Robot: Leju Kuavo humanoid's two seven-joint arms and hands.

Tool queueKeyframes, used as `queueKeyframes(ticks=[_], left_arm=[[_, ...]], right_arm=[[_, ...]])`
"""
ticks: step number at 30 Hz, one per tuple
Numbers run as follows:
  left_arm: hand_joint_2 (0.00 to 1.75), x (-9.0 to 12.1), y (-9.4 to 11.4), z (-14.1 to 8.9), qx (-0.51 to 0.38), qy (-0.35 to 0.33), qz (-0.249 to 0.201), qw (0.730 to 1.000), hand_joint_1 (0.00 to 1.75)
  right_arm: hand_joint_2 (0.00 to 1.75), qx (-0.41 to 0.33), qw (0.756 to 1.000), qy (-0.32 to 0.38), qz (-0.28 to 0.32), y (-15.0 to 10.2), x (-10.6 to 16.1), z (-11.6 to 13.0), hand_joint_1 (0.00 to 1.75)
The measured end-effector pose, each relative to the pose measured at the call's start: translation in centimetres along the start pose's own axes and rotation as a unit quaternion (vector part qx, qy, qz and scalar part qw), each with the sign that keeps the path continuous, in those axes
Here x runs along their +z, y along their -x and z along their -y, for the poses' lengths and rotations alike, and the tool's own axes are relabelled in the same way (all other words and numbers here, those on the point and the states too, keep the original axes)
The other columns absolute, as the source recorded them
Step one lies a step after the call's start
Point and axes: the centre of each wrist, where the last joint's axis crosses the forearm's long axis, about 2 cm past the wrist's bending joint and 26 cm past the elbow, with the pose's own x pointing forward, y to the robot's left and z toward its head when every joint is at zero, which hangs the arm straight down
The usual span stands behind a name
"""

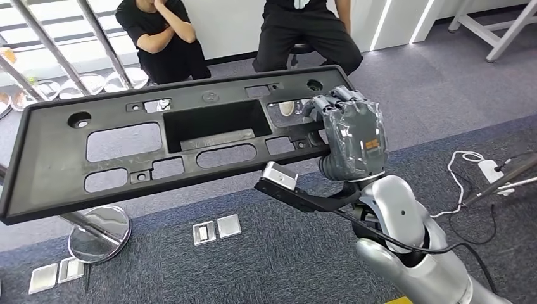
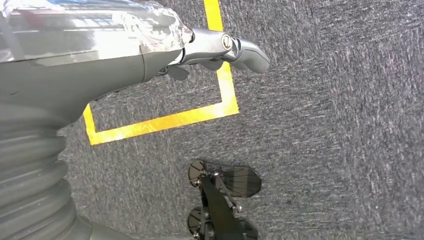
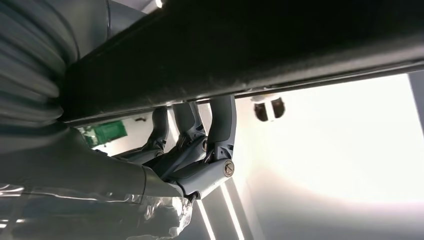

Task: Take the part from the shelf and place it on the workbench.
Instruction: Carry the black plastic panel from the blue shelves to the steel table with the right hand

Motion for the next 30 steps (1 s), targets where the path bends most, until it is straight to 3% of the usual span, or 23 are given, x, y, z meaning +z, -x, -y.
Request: queueKeyframes(ticks=[30], left_arm=[[1.75, 0.0, -0.01, 0.0, -0.004, 0.001, 0.0, 1.0, 0.0]], right_arm=[[1.75, -0.013, 1.0, -0.004, -0.003, 0.2, 0.18, -0.02, 1.75]])
